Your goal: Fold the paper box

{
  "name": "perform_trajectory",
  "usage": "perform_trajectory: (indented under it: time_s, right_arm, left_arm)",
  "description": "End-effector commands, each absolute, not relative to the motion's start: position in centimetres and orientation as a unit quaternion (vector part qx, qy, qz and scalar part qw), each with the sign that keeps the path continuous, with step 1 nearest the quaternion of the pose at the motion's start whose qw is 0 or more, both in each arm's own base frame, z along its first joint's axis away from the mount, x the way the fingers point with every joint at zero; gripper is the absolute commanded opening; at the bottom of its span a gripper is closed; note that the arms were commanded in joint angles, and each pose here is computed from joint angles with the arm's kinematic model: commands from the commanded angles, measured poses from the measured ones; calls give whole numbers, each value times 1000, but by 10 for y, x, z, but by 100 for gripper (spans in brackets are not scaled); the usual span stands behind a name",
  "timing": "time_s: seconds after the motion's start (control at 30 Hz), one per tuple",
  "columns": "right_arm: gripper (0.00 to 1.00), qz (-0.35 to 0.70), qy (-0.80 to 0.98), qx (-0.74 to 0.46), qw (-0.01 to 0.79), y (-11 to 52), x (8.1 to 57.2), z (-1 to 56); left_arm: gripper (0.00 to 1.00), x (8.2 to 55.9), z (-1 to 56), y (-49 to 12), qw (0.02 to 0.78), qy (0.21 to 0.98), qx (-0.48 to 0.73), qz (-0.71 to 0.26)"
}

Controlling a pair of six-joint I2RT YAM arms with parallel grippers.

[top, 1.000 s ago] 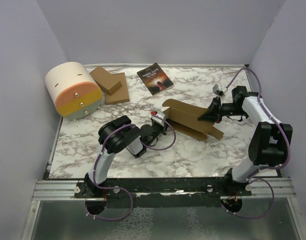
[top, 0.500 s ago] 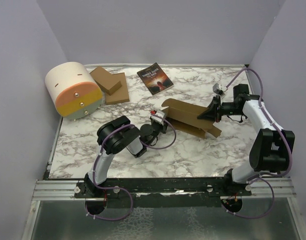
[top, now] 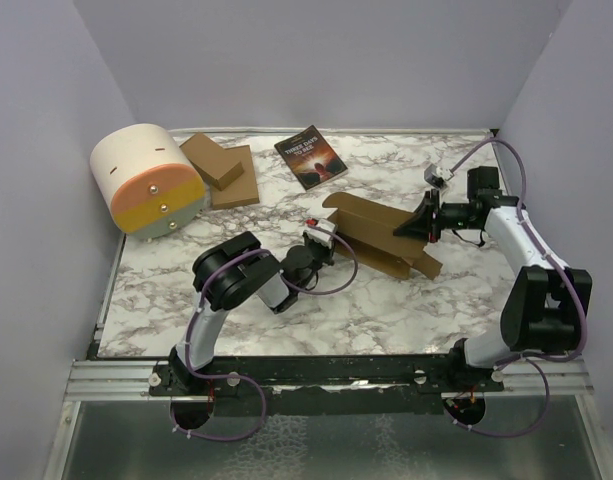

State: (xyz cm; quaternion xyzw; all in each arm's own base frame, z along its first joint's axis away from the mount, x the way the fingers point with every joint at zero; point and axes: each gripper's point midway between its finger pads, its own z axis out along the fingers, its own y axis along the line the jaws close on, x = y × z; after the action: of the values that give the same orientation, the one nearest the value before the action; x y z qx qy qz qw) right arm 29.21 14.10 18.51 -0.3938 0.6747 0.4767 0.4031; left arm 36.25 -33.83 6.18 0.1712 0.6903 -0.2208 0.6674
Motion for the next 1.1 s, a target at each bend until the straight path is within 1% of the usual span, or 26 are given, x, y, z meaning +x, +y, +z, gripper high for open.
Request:
perform_trajectory:
  time_s: [0.0, 0.23, 0.47, 0.7, 0.83, 0.87, 0.93, 0.97, 1.07]
  right_arm:
    - [2, 457, 681, -397, 412, 147, 294, 193]
    - [3, 415, 707, -382, 425, 152, 313, 201]
    - [3, 382, 718, -376, 443, 156, 327, 217]
    - [3, 365, 732, -368, 442, 155, 331, 209]
    - [3, 369, 730, -369, 441, 157, 331, 209]
    - [3, 373, 728, -370, 441, 158, 330, 210]
    - [3, 382, 724, -370, 438, 160, 327, 210]
    - [3, 386, 722, -371, 438, 160, 326, 211]
    - [3, 395, 717, -372, 437, 162, 324, 212]
  left_arm:
    - [0, 375, 70, -331, 668, 704, 159, -183]
    - [0, 374, 65, -327, 653, 718, 184, -156]
    - [0, 379, 59, -319, 636, 731, 228, -102]
    - [0, 381, 47, -308, 614, 754, 222, -75]
    - [0, 383, 47, -309, 611, 757, 218, -80]
    - [2, 382, 47, -310, 610, 757, 217, -83]
    - [11, 382, 47, -314, 608, 758, 218, -91]
    - [14, 381, 47, -316, 606, 759, 218, -98]
    - [19, 380, 48, -321, 604, 760, 212, -115]
